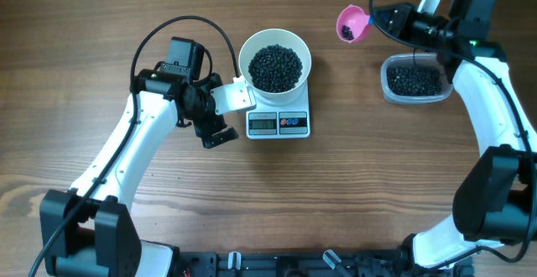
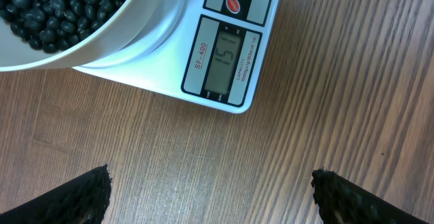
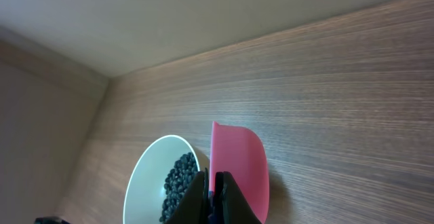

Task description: Scoop item into bowl and weigh 150g on scale

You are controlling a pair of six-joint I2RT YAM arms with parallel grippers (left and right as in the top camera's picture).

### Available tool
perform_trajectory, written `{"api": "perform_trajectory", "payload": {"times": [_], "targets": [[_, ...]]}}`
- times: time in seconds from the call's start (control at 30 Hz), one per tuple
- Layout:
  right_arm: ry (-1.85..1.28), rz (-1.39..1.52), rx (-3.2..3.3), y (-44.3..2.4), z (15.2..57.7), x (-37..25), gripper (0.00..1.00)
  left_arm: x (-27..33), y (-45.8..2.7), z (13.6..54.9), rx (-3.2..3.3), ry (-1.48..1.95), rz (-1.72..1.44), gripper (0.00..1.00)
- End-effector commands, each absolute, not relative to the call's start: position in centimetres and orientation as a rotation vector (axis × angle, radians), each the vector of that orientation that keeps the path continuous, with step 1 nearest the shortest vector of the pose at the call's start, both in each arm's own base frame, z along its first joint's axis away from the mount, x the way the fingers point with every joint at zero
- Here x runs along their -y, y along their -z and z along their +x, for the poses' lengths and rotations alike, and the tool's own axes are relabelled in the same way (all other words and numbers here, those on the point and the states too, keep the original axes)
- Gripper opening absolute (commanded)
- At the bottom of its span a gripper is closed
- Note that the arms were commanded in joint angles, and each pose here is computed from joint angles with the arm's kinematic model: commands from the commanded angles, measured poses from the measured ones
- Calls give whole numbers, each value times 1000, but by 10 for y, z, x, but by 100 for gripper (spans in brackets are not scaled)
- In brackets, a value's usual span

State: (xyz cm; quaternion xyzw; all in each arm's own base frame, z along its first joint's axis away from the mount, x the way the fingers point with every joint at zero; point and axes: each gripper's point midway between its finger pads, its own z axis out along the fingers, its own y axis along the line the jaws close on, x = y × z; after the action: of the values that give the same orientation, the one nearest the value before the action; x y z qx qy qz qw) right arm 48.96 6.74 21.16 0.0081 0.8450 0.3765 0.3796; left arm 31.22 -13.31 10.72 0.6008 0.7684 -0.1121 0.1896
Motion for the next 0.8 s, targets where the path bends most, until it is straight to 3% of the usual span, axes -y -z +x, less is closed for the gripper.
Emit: {"api": "perform_trajectory", "payload": {"times": [0.0,0.47,0.77], "targets": [[-997,-65,-2116,-231,488,-90,4,137,-112,313,-2122,319,1709,100],[-952,-501,-2016,-236,469,-174,4,137,-112,313,-2122,319,1709,100],[-969,-535,-2013,-235,464,-189,4,137,-112,313,-2122,319,1709,100]]}}
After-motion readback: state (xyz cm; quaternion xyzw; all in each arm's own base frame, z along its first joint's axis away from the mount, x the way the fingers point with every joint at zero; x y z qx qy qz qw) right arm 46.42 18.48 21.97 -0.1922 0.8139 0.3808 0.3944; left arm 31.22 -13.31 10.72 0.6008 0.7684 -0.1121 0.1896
